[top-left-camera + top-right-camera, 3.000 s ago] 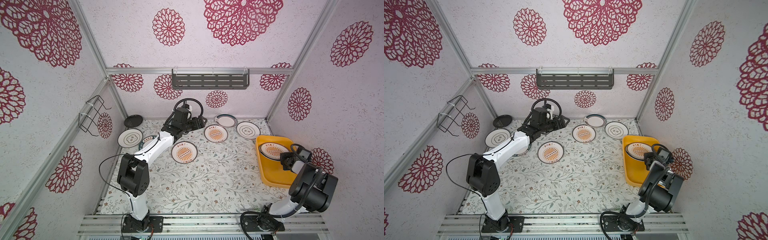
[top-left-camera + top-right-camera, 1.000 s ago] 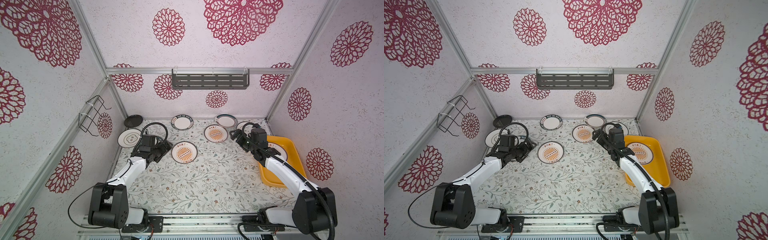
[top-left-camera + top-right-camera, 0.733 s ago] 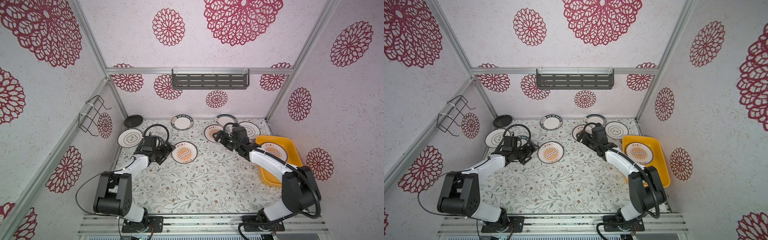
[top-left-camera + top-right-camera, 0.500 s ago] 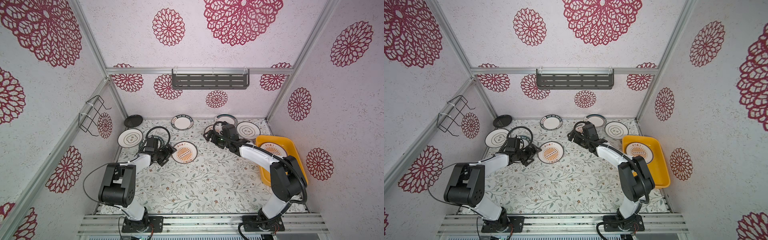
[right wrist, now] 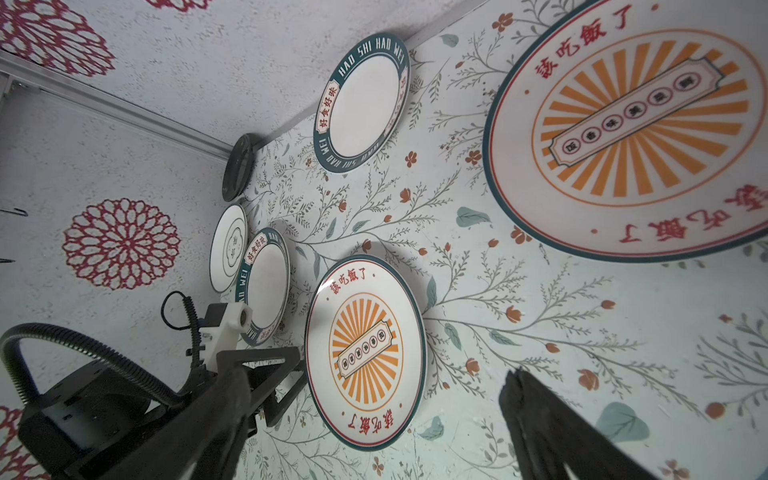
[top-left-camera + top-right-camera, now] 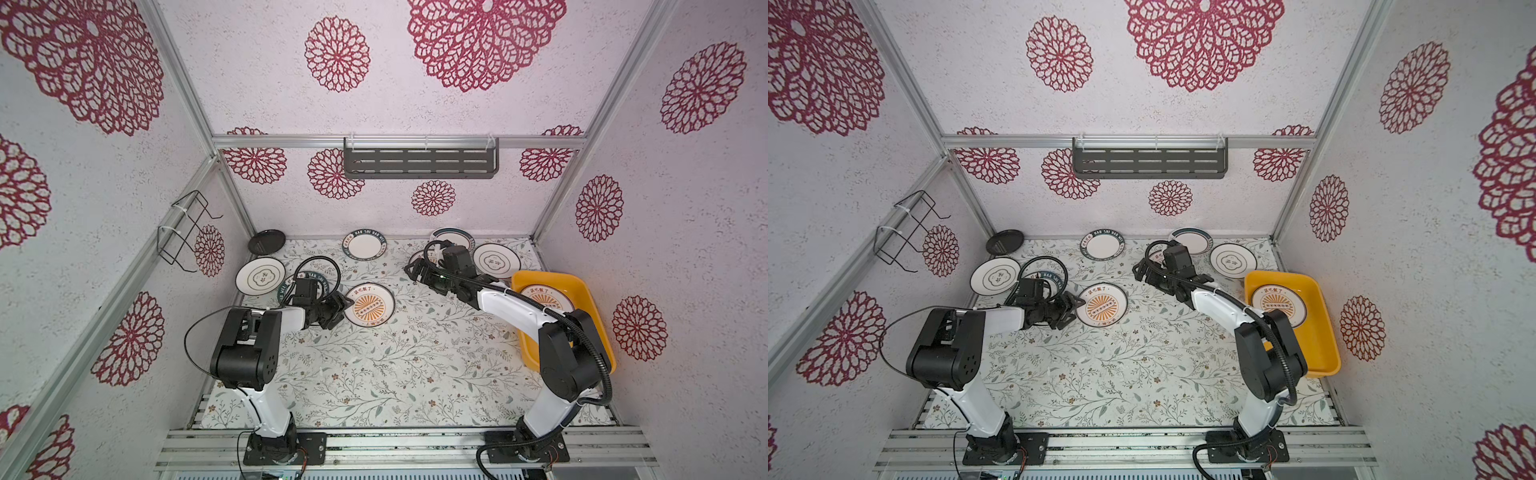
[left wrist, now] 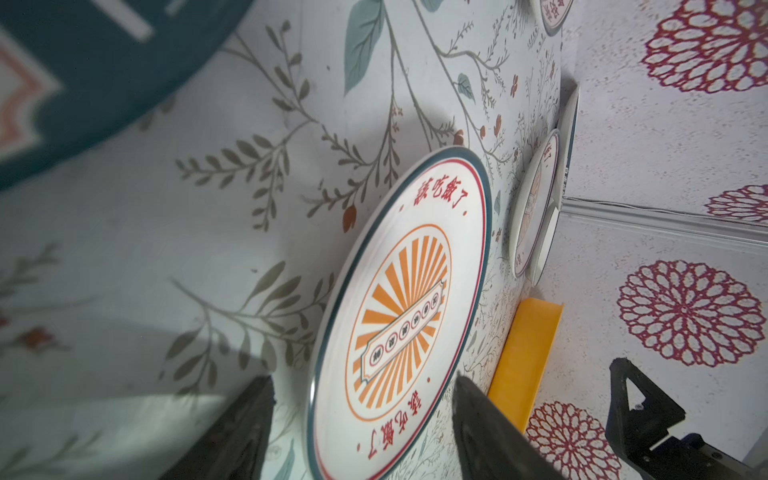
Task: Place the plates into the plastic bin on the countertop
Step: 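Move the right gripper to the next sunburst plate while the left gripper approaches it, then grip the sunburst plate's edge with the right gripper and tilt it up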
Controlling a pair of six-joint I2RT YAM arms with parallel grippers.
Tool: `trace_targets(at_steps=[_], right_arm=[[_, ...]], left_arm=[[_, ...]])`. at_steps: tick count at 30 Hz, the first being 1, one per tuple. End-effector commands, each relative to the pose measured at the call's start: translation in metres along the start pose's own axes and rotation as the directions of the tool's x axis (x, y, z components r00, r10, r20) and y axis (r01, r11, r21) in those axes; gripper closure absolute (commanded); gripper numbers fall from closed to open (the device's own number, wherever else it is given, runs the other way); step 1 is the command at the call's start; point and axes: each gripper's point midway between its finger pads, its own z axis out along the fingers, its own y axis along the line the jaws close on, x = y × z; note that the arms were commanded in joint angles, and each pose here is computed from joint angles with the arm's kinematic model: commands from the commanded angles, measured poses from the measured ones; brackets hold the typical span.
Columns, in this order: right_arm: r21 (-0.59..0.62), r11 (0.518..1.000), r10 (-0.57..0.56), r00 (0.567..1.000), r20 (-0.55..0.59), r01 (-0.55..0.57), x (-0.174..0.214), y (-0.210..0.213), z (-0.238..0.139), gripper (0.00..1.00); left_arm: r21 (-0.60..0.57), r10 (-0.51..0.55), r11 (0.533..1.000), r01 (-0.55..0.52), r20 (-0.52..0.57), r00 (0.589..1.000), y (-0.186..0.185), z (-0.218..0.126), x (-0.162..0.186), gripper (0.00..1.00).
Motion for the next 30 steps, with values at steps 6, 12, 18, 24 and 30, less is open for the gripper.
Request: trace_targets(at_steps=[6,12,18,24,30], right_arm=[[0.032,0.999,-0.042,0.998,0.042,0.041,-0.016,0.004,-0.012,0.01],[0.062,0.998,-0.036,0.996,0.084,0.031,-0.023,-0.003,-0.02,0.01],[0.067,0.998,-0.027,0.994,0.106,0.02,-0.032,-0.006,-0.025,0.01],[0.063,0.998,-0.024,0.992,0.121,0.017,-0.034,-0.006,-0.029,0.01],[0.069,0.998,-0.016,0.992,0.129,0.007,-0.034,-0.01,-0.034,0.01]], left_arm=[[-0.029,-0.007,1.0,0.006,-0.019,1.0,0.014,0.015,-0.004,0.45],[-0.034,-0.014,0.999,0.014,-0.024,1.0,0.018,0.019,-0.005,0.61],[-0.038,-0.018,0.999,0.017,-0.021,1.0,0.019,0.019,-0.005,0.81],[-0.02,0.001,1.0,-0.001,-0.003,1.0,0.01,0.013,-0.007,0.94],[0.014,0.019,1.0,-0.019,0.02,1.0,-0.007,0.004,-0.012,1.0]])
